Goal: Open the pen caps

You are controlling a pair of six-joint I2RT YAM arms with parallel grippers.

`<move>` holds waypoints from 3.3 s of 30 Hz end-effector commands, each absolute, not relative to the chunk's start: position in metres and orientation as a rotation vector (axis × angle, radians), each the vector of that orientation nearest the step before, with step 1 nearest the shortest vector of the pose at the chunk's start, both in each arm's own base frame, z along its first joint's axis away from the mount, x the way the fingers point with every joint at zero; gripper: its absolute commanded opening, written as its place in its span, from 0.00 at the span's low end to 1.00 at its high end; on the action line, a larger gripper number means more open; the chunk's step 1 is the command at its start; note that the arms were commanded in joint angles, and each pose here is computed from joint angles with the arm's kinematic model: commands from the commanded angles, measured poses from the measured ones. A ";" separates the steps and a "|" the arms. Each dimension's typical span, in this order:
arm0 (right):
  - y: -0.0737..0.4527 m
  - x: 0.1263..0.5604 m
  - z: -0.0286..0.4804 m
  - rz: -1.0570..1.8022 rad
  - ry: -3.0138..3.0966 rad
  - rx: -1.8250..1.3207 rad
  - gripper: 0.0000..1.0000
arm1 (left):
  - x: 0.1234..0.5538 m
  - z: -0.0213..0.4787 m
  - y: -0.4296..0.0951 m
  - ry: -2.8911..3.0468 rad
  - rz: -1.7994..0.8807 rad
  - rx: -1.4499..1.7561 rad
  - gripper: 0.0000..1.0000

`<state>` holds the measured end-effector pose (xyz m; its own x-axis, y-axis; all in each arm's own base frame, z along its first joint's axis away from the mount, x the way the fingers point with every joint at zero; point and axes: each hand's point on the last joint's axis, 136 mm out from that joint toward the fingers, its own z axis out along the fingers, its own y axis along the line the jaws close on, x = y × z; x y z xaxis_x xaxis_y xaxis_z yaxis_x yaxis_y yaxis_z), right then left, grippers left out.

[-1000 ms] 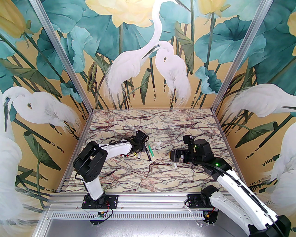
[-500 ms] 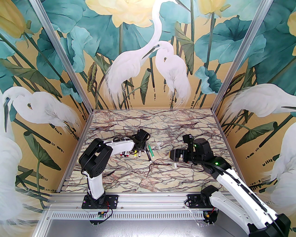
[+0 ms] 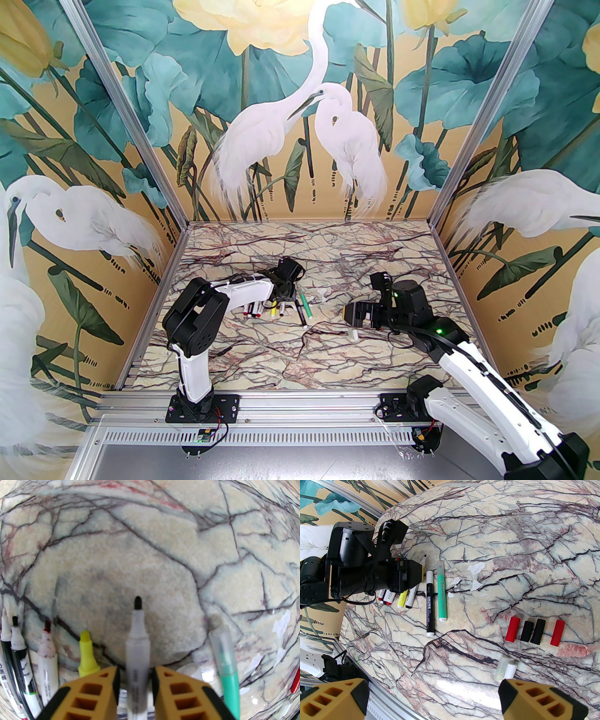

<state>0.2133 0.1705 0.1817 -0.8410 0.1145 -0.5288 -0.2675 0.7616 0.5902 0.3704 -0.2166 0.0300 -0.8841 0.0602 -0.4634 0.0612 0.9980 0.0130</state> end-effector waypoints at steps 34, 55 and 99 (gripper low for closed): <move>0.164 0.211 0.183 0.879 2.396 -0.110 0.99 | 0.316 0.047 -0.276 2.779 -0.432 -0.157 0.40; 0.164 0.211 0.179 0.875 2.405 -0.104 0.99 | 0.304 0.022 -0.271 2.851 -0.349 -0.098 0.35; 0.183 0.227 0.187 1.077 2.351 0.095 0.93 | 0.264 0.136 -0.283 2.564 -0.807 0.266 0.17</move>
